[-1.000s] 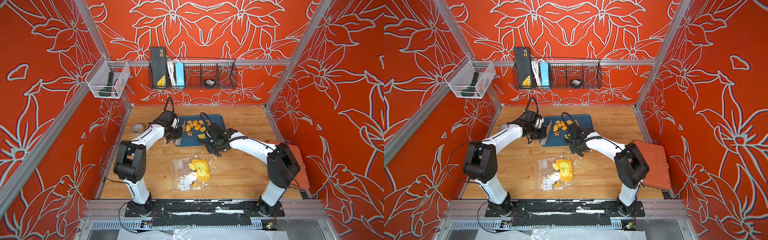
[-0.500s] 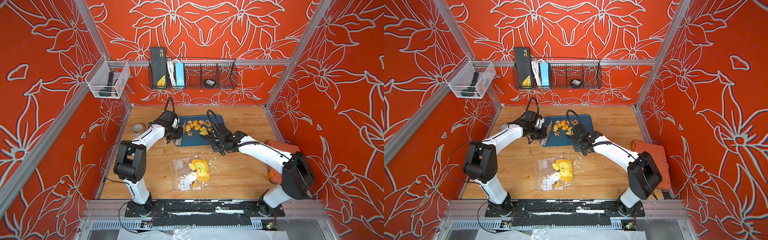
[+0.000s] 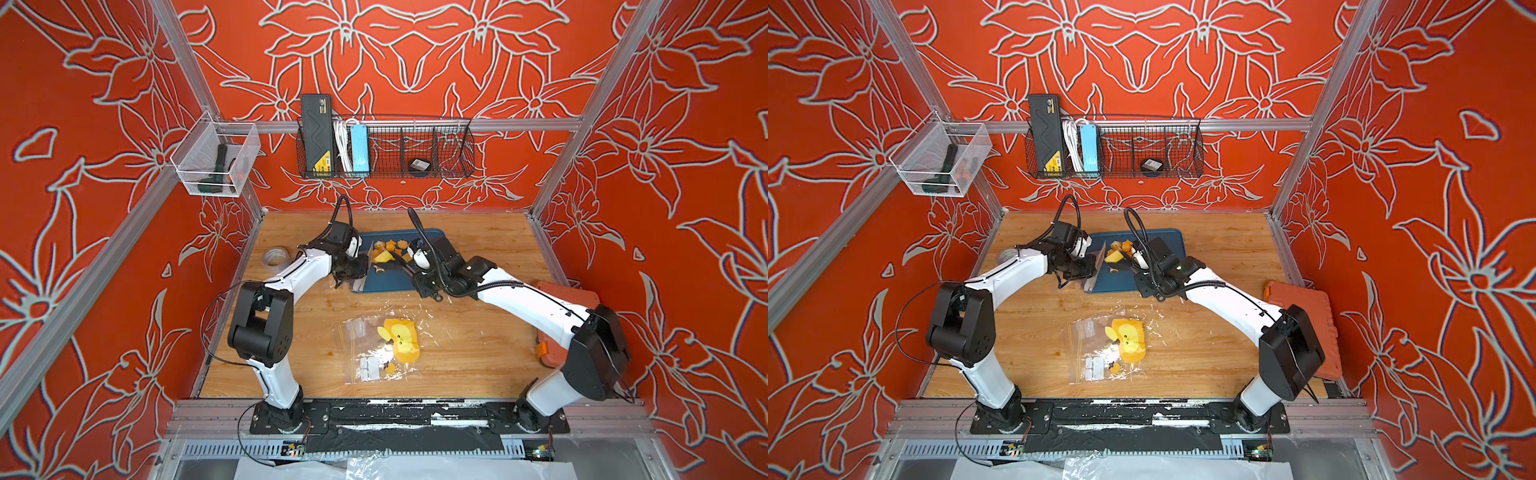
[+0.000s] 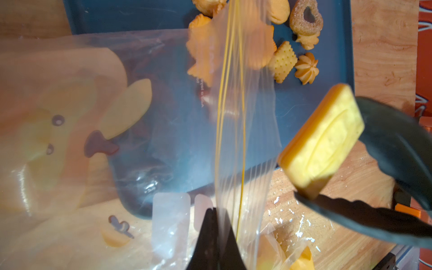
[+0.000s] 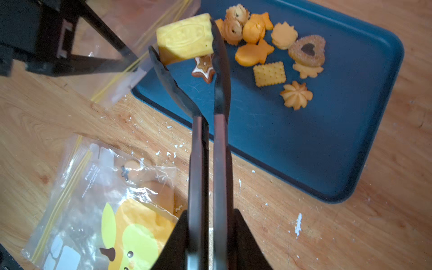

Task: Put the cookies into a resealable bag to prevent moisture
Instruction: Pick up the cookie from the tray, then place the cookie in the ziploc bag.

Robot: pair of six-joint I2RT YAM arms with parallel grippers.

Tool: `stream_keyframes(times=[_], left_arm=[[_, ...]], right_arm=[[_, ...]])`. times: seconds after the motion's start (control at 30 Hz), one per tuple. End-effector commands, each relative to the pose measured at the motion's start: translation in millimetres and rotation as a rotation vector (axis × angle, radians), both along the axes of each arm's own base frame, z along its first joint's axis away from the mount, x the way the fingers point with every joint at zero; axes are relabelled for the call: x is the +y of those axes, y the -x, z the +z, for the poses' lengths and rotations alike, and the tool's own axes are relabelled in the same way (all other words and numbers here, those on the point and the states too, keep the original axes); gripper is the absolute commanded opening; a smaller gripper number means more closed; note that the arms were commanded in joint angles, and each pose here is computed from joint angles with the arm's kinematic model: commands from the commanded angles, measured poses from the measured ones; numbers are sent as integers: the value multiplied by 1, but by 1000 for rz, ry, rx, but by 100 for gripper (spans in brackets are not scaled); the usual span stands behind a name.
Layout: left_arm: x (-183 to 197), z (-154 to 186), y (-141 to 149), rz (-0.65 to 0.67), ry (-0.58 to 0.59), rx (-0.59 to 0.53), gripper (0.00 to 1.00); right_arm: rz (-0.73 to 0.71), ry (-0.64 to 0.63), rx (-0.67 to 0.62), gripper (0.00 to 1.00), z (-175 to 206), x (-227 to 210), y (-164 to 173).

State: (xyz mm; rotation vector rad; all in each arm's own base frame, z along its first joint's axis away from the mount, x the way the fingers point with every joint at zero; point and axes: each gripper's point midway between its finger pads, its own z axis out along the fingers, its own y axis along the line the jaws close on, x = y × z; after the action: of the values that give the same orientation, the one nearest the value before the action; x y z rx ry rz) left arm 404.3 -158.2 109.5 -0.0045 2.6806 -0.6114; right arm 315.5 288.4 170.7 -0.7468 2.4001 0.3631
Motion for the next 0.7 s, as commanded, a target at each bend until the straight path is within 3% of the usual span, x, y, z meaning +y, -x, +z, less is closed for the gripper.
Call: stream_keyframes(times=[0.0, 0.33, 0.67], left_arm=[[-5, -10, 4, -33, -5, 18, 0], [-6, -10, 5, -40, -11, 15, 0], [-3, -10, 3, -29, -26, 12, 0]], right_arm=[[52, 7, -45, 29, 13, 13, -7], [48, 70, -39, 27, 7, 23, -23], [56, 206, -28, 25, -12, 2, -16]])
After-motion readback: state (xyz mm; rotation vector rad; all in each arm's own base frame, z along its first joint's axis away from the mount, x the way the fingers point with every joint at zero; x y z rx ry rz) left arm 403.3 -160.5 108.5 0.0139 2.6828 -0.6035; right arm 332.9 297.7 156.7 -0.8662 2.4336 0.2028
